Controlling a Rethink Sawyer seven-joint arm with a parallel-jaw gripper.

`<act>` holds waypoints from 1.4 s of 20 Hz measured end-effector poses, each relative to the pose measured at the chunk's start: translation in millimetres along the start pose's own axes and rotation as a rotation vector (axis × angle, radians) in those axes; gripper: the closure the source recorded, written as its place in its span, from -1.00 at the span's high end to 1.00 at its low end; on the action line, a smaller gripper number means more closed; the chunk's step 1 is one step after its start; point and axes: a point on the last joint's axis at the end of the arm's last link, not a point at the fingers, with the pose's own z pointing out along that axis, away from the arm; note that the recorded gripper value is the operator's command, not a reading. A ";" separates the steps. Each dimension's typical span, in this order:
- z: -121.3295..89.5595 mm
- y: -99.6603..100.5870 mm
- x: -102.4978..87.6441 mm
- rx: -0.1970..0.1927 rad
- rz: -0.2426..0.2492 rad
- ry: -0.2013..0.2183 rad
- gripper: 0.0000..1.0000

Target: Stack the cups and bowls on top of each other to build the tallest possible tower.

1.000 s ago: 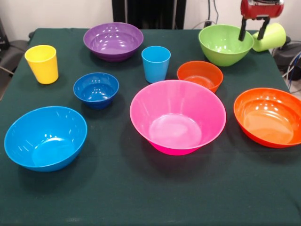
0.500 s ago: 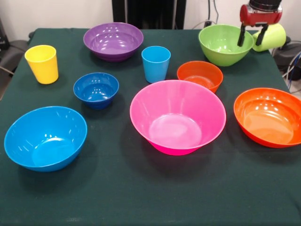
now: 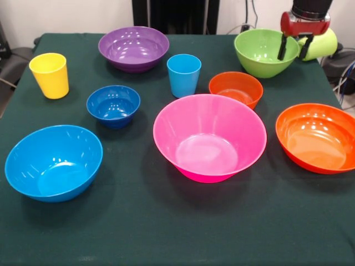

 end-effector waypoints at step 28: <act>-10.1 -6.7 -12.3 0.002 0.023 -0.031 -1.00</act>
